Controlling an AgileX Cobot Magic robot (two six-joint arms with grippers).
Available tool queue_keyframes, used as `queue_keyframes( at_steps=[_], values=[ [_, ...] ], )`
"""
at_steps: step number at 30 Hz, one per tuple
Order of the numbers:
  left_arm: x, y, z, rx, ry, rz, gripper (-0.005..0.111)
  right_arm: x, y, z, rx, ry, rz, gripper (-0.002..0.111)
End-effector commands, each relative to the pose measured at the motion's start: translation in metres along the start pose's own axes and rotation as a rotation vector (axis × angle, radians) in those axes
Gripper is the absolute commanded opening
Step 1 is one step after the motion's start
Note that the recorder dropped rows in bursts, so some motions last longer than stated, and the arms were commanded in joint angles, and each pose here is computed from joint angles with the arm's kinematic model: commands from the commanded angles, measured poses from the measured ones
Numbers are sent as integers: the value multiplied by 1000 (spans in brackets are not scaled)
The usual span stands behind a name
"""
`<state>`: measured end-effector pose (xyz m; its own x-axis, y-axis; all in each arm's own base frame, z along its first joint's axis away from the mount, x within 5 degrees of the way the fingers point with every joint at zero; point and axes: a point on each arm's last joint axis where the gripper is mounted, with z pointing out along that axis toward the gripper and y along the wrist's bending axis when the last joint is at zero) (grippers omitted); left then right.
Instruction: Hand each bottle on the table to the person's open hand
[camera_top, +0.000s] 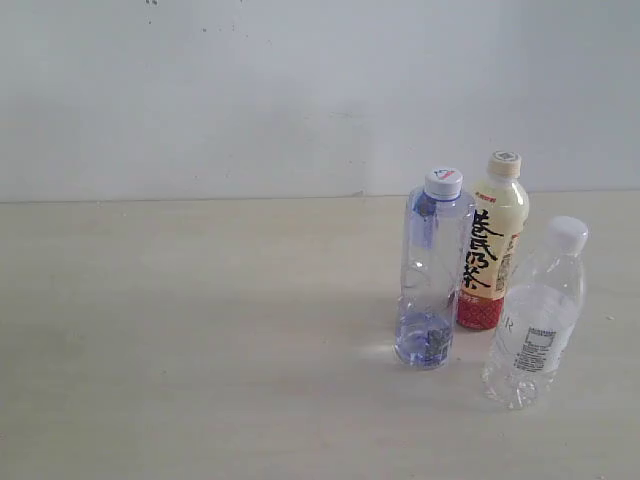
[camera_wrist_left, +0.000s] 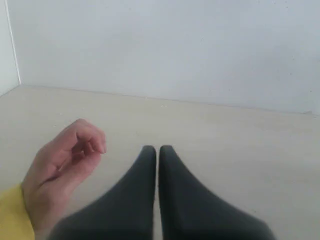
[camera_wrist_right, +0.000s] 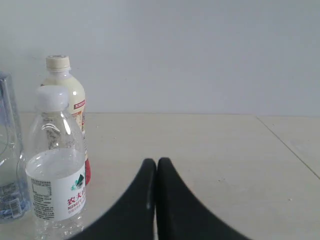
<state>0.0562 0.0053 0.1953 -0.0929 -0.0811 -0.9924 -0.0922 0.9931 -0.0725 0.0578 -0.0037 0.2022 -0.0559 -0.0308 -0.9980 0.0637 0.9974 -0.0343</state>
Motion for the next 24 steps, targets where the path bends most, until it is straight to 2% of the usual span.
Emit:
queue_keyframes(
  at_steps=[1, 17, 19, 22, 24],
  values=[
    [-2, 0, 0, -2, -9, -3, 4, 2, 0, 0, 2, 5, -6, 0],
    [-2, 0, 0, -2, -9, -3, 4, -2, 0, 0, 4, -32, -6, 0],
    [-2, 0, 0, -2, -9, -3, 4, -8, -1, 0, 2, -100, 100, 0],
    [-2, 0, 0, -2, -9, -3, 4, -18, -3, -2, -14, -212, 420, 0],
    [-2, 0, 0, -2, -9, -3, 4, -21, -4, -2, -25, -251, 561, 0]
  ],
)
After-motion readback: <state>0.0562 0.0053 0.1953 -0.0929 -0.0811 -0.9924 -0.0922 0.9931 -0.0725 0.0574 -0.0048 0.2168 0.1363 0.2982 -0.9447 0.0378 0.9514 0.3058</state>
